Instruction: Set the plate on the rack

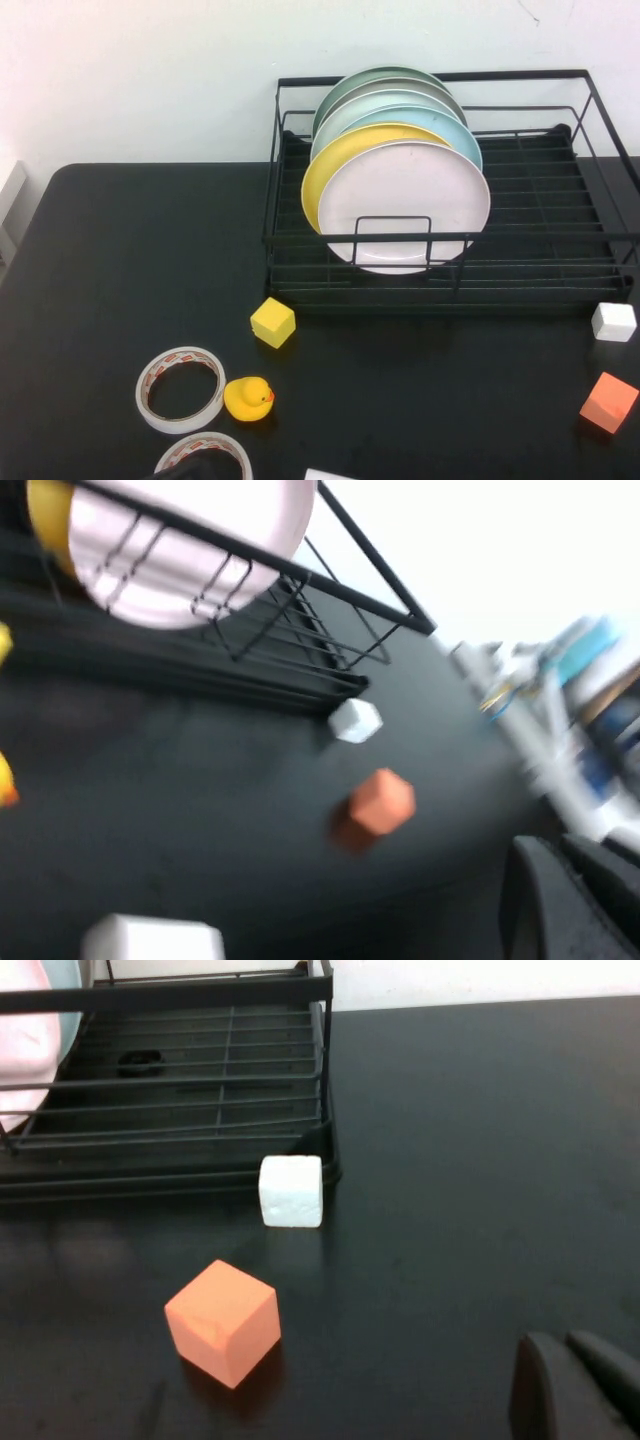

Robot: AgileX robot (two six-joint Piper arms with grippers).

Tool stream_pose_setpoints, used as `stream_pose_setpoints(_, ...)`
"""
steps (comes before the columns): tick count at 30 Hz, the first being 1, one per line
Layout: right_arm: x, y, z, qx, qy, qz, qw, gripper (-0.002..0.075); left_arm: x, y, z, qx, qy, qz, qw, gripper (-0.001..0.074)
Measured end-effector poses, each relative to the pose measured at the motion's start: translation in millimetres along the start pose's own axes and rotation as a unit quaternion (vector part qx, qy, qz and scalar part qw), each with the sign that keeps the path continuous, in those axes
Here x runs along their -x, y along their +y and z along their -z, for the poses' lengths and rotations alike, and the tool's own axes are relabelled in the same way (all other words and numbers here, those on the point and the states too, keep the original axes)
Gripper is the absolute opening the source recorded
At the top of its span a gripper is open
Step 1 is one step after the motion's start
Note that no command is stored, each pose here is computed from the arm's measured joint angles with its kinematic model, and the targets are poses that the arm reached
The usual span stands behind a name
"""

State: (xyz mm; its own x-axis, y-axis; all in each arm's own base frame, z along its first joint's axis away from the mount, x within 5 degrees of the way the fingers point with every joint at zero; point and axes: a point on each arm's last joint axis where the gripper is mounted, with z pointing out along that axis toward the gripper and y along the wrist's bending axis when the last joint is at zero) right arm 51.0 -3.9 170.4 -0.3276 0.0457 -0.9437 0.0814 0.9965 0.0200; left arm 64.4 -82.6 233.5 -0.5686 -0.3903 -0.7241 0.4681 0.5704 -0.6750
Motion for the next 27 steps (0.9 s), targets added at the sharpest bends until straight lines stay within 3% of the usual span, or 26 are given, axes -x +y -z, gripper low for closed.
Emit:
stream_pose_setpoints(5, 0.0, 0.0, 0.0, 0.0, 0.0, 0.0, 1.0, 0.0, 4.0, -10.5, 0.2, -0.02, 0.014, 0.205, 0.978, -0.0001)
stream_pose_setpoints(9, 0.0, 0.0, 0.0, 0.0, 0.0, 0.0, 1.0, 0.0, 1.9, -16.5, 0.7, -0.034, 0.042, 0.261, 0.964, -0.0001)
stream_pose_setpoints(13, 0.0, 0.0, 0.0, 0.0, 0.0, 0.0, 1.0, 0.0, 1.4, -19.3, 1.2, -0.026, 0.061, 0.187, 0.98, -0.0001)
stream_pose_setpoints(18, 0.0, 0.0, 0.0, 0.0, 0.0, 0.0, 1.0, 0.0, 6.4, -16.5, 2.8, 0.036, 0.079, 0.048, 0.995, -0.0001)
stream_pose_setpoints(23, 0.0, 0.0, 0.0, 0.0, 0.0, 0.0, 1.0, 0.0, 3.0, -8.0, 7.4, 0.074, 0.125, -0.1, 0.984, -0.0001)
stream_pose_setpoints(27, 0.0, 0.0, 0.0, 0.0, 0.0, 0.0, 1.0, -0.0001, 7.6, -3.1, 16.6, 0.072, 0.127, -0.119, 0.982, -0.0001)
